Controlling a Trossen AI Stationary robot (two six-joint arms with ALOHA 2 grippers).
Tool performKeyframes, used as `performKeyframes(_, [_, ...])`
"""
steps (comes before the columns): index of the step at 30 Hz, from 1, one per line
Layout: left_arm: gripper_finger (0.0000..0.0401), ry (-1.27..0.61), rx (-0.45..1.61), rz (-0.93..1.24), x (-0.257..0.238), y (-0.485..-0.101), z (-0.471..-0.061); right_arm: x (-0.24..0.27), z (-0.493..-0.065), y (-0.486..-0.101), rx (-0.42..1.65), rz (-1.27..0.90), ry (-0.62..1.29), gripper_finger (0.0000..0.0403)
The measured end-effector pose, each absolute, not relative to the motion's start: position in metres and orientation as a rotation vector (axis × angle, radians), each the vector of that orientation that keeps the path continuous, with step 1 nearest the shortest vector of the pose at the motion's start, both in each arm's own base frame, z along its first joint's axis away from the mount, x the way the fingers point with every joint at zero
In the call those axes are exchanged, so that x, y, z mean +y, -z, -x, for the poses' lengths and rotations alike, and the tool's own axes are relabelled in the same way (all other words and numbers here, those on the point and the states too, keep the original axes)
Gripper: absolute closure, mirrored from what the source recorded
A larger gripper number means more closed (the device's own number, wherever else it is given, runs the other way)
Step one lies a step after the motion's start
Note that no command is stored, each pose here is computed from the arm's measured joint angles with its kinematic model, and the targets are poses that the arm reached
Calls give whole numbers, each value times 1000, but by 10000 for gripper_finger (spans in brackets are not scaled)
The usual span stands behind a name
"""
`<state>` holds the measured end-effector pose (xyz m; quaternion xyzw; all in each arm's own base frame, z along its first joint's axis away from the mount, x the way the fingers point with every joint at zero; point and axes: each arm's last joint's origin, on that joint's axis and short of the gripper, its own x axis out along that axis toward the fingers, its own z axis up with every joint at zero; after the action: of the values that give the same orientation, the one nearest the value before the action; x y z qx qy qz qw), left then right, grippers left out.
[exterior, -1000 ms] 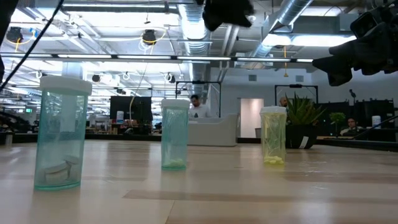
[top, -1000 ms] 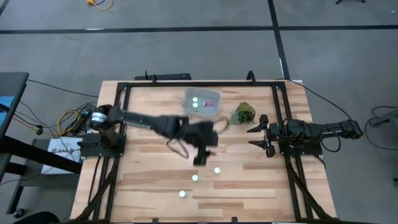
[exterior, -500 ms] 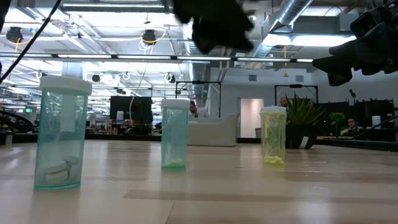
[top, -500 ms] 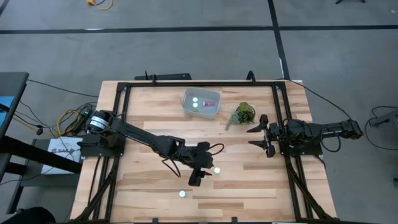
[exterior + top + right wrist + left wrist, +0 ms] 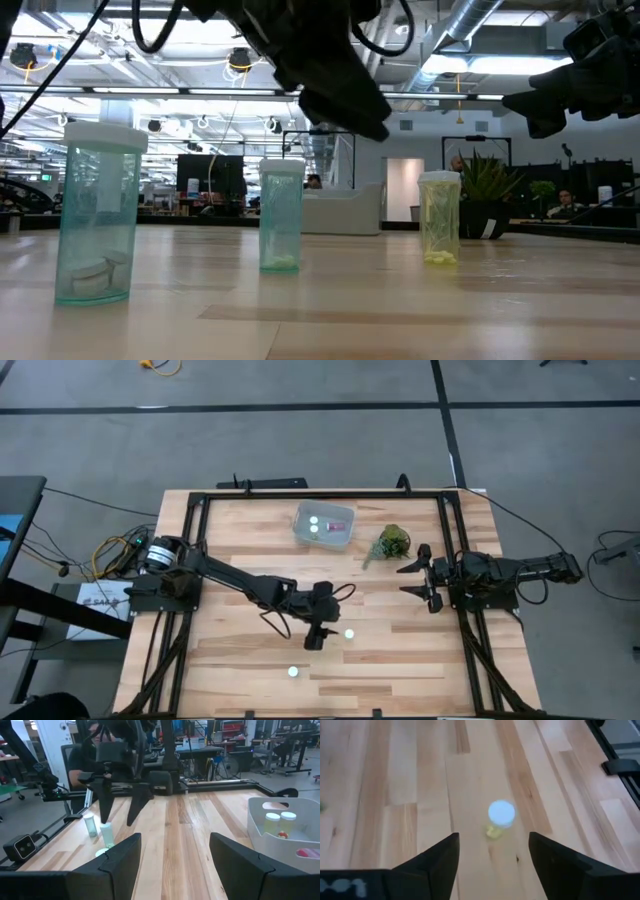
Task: Pick and place pill bottles into a basket
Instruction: Put the yellow pill bottle into the gray bin
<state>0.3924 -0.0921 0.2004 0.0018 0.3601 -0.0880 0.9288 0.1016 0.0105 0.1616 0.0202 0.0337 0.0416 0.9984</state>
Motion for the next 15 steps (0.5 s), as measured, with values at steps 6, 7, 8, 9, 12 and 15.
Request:
performKeyframes(6, [143, 196, 783, 0, -94, -175, -400, 11, -102, -162, 67, -40, -83, 172])
performKeyframes(7, [139, 196, 789, -1, -94, -170, -402, 11, -102, -161, 70, -40, -83, 172])
performKeyframes(8, [136, 196, 798, 0, -94, -165, -403, 11, -102, -162, 70, -40, -84, 172])
performKeyframes(9, [134, 200, 797, 8, -93, -162, -404, 11, -102, -162, 69, -41, -84, 172])
performKeyframes(12, [131, 242, 776, 34, -93, -158, -408, 11, -102, -162, 69, -40, -84, 172])
performKeyframes(15, [131, 263, 772, 45, -93, -155, -410, 11, -102, -162, 68, -41, -84, 172])
